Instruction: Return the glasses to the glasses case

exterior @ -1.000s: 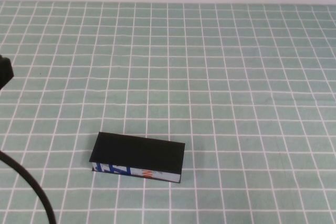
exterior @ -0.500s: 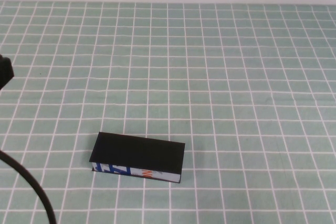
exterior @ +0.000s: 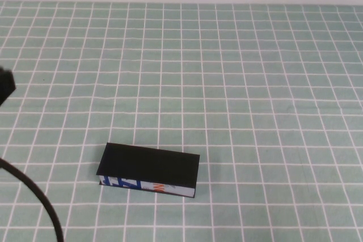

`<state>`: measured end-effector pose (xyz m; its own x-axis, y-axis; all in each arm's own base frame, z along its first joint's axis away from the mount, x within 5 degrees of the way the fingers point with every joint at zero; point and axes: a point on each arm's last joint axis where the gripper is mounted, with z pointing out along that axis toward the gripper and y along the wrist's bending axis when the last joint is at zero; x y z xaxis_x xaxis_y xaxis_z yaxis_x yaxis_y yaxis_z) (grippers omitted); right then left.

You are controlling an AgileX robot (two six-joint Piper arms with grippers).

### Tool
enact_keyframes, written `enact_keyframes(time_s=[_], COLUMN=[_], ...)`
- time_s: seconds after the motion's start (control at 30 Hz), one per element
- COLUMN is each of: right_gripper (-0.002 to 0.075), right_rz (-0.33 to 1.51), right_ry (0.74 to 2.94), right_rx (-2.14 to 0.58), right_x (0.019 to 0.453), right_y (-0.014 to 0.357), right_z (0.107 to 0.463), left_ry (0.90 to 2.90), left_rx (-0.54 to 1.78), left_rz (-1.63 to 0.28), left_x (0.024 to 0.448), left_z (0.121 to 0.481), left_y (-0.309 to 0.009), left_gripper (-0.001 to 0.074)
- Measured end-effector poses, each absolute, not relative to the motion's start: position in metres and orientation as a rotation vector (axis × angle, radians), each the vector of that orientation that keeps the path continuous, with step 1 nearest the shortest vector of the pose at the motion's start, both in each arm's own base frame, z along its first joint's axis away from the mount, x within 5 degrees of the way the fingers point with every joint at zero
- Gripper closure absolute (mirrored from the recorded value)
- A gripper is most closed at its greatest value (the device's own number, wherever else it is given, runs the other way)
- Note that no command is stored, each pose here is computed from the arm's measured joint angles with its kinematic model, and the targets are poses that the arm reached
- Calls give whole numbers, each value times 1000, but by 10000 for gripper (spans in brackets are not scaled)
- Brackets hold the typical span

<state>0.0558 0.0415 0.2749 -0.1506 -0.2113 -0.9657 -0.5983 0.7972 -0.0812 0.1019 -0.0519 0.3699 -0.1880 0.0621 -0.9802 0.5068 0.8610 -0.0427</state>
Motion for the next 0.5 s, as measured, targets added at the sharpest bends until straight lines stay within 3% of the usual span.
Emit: enact_keyframes(time_s=[0.23, 0.5], right_gripper=[737, 737], right_rz=[383, 383], right_ry=[1723, 1723], right_rx=[-635, -635], right_x=[56, 56], right_y=[42, 42], right_z=[275, 275], left_ry=[1707, 1652], left_rx=[250, 215], left_rz=[-240, -121], left_x=[86, 59], left_z=[316, 241], left_y=[-27, -12], left_gripper=[737, 737])
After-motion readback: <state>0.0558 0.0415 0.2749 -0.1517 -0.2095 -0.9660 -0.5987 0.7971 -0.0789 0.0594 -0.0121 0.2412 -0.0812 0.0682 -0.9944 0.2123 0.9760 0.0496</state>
